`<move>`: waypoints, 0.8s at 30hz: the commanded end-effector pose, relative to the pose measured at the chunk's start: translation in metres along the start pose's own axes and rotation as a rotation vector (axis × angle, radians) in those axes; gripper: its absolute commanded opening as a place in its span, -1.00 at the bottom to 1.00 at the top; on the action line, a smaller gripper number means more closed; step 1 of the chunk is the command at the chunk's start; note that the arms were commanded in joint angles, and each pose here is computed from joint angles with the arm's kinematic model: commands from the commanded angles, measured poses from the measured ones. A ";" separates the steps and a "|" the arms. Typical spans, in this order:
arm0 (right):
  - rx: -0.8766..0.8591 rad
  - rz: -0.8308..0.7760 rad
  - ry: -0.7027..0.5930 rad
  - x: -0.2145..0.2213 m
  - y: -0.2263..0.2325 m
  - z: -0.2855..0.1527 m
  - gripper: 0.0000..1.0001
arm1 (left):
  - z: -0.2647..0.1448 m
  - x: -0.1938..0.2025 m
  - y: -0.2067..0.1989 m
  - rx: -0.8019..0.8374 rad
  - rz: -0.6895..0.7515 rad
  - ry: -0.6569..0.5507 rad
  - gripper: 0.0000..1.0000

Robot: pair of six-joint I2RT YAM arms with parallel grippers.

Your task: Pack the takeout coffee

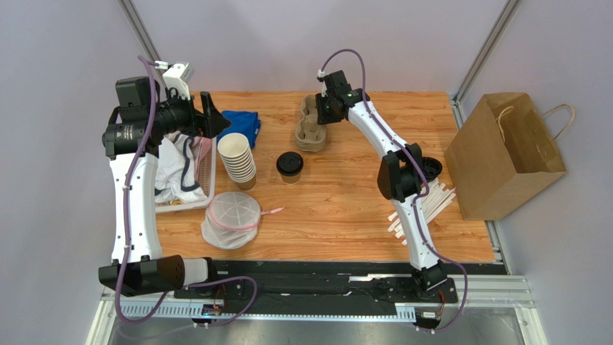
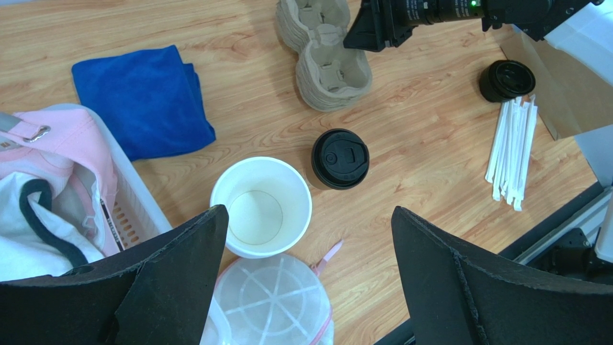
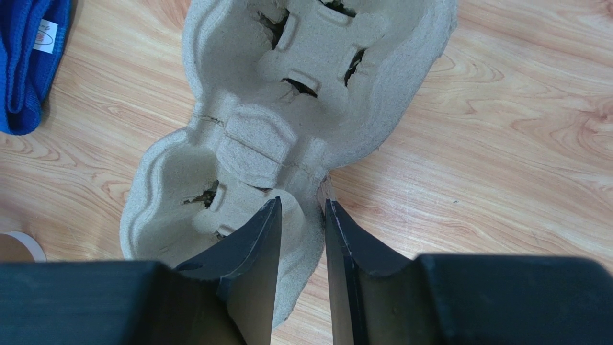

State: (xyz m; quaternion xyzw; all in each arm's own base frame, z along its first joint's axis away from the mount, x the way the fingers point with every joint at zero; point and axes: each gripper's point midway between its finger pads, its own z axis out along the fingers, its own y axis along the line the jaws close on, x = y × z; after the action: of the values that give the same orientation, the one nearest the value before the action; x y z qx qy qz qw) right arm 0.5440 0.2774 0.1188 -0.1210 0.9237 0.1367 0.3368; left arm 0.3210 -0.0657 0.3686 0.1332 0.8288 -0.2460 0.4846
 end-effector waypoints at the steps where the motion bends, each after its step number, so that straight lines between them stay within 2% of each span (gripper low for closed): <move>1: -0.022 -0.023 -0.138 -0.046 0.013 -0.038 -0.36 | -0.005 -0.015 -0.009 0.026 0.033 -0.045 0.86; 11: -0.020 -0.025 -0.107 -0.035 0.011 -0.026 -0.44 | -0.004 -0.015 -0.008 0.024 0.029 -0.042 0.85; 17: -0.021 -0.028 -0.101 -0.033 0.011 -0.023 -0.56 | -0.003 -0.015 -0.008 0.023 0.028 -0.041 0.85; 23: -0.017 -0.024 -0.075 -0.025 0.008 -0.016 -0.74 | -0.003 -0.015 -0.008 0.024 0.028 -0.041 0.85; 24: -0.016 -0.023 -0.070 -0.023 0.007 -0.015 -0.85 | -0.003 -0.015 -0.007 0.023 0.028 -0.041 0.85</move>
State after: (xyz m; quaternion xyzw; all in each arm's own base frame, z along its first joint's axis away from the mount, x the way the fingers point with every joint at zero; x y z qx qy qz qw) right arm 0.5439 0.2773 0.1223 -0.1247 0.9221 0.1369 0.3397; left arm 0.3201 -0.0676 0.3692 0.1360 0.8271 -0.2515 0.4839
